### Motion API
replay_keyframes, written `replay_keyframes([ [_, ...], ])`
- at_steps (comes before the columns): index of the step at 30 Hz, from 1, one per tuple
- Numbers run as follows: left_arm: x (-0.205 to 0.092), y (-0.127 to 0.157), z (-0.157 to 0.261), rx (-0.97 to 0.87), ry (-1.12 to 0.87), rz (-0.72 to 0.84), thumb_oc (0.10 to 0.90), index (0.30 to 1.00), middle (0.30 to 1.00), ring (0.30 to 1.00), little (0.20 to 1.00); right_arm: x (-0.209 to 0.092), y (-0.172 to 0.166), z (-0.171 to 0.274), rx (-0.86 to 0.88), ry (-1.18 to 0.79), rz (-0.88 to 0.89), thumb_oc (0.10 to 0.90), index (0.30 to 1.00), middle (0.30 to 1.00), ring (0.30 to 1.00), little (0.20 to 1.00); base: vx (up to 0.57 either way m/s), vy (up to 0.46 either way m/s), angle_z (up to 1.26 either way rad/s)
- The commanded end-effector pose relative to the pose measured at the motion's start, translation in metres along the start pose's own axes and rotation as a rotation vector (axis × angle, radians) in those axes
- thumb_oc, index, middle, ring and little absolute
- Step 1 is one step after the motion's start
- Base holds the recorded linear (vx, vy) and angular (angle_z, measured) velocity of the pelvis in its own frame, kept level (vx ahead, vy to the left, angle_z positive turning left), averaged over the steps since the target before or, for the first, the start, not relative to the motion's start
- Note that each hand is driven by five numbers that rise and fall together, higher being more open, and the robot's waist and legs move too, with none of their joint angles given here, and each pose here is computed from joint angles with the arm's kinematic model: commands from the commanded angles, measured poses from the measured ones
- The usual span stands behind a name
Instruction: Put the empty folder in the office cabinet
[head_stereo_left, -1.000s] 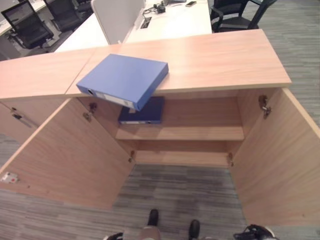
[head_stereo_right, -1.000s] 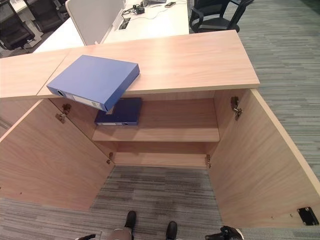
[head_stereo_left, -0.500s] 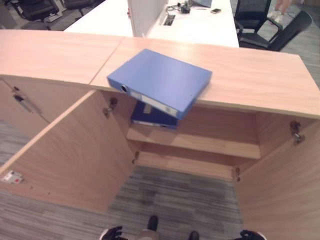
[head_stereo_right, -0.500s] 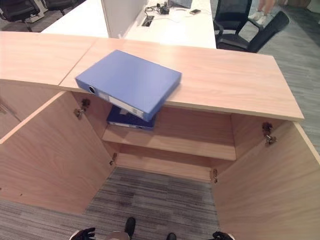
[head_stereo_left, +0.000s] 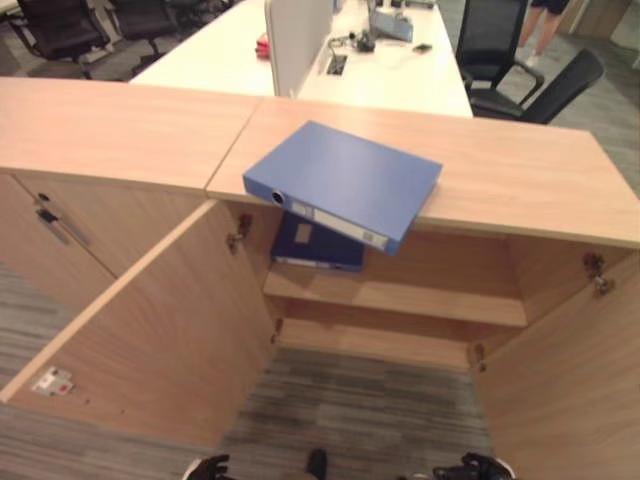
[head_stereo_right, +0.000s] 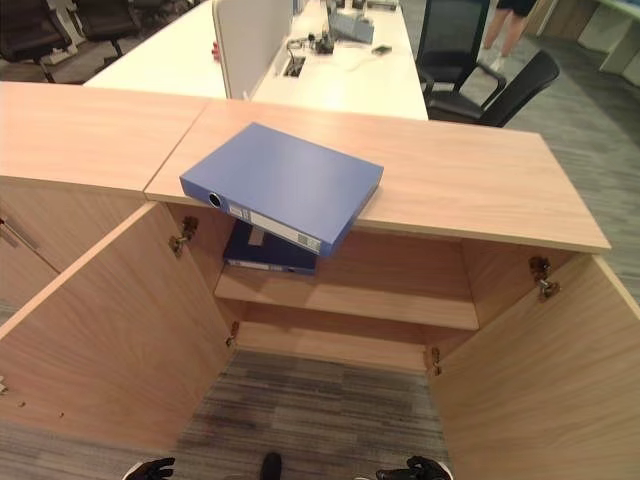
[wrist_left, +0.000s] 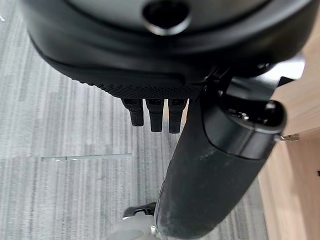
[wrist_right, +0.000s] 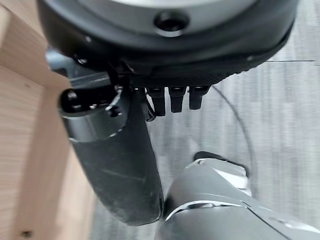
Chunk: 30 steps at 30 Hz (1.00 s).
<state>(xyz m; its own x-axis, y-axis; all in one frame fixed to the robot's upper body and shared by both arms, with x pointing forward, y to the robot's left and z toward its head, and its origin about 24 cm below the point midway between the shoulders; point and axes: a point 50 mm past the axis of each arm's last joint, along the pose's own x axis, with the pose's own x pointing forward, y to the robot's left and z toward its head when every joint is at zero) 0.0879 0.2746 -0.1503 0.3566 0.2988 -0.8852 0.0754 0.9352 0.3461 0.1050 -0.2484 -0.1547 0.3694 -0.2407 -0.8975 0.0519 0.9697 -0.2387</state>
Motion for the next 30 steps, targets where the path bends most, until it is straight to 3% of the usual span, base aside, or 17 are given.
replay_keyframes([
  [1, 0.002, 0.016, 0.015, 0.016, -0.049, 0.059, 0.800, 0.900, 0.900, 0.900, 0.900, -0.001, -0.011, -0.002, -0.006, 0.003, -0.030, 0.800, 0.900, 0.900, 0.900, 0.900, 0.07, -0.057, 0.32],
  [13, 0.000, -0.013, 0.005, 0.004, -0.027, -0.019, 0.800, 0.900, 0.900, 0.900, 0.900, -0.005, -0.031, -0.023, -0.031, 0.070, -0.087, 0.800, 0.900, 0.900, 0.900, 0.900, 0.07, -0.091, 0.14],
  [19, 0.001, -0.004, 0.039, 0.013, -0.168, 0.037, 0.800, 0.900, 0.900, 0.900, 0.900, -0.005, -0.037, -0.023, -0.021, 0.064, -0.111, 0.800, 0.900, 0.900, 0.900, 0.900, 0.01, -0.083, 0.00],
  [21, -0.001, 0.005, 0.066, 0.075, -0.286, 0.100, 0.800, 0.900, 0.900, 0.900, 0.900, -0.005, -0.039, -0.018, -0.018, 0.045, -0.124, 0.800, 0.900, 0.900, 0.900, 0.900, -0.03, -0.094, 0.05],
  [22, -0.011, 0.018, 0.101, 0.164, -0.459, 0.223, 0.800, 0.900, 0.900, 0.900, 0.900, -0.004, -0.039, -0.011, -0.020, 0.006, -0.148, 0.800, 0.900, 0.900, 0.900, 0.900, -0.04, -0.087, 0.14],
  [23, -0.011, 0.019, 0.100, 0.165, -0.458, 0.224, 0.800, 0.900, 0.900, 0.900, 0.900, -0.004, -0.039, -0.011, -0.020, 0.006, -0.148, 0.800, 0.900, 0.900, 0.900, 0.900, -0.05, -0.098, 0.17],
  [25, -0.035, 0.032, 0.128, 0.288, -0.681, 0.417, 0.800, 0.900, 0.900, 0.900, 0.900, -0.004, -0.036, -0.010, -0.029, -0.023, -0.179, 0.800, 0.900, 0.900, 0.900, 0.900, -0.06, -0.107, 0.19],
  [27, -0.041, 0.035, 0.128, 0.332, -0.715, 0.452, 0.800, 0.900, 0.900, 0.900, 0.900, -0.005, -0.035, -0.012, -0.032, -0.024, -0.181, 0.800, 0.900, 0.900, 0.900, 0.900, 0.01, -0.069, 0.14],
  [30, -0.066, 0.051, 0.139, 0.411, -0.850, 0.629, 0.800, 0.900, 0.900, 0.900, 0.900, -0.006, -0.035, -0.018, -0.048, -0.012, -0.192, 0.800, 0.900, 0.900, 0.900, 0.900, 0.00, -0.064, 0.06],
])
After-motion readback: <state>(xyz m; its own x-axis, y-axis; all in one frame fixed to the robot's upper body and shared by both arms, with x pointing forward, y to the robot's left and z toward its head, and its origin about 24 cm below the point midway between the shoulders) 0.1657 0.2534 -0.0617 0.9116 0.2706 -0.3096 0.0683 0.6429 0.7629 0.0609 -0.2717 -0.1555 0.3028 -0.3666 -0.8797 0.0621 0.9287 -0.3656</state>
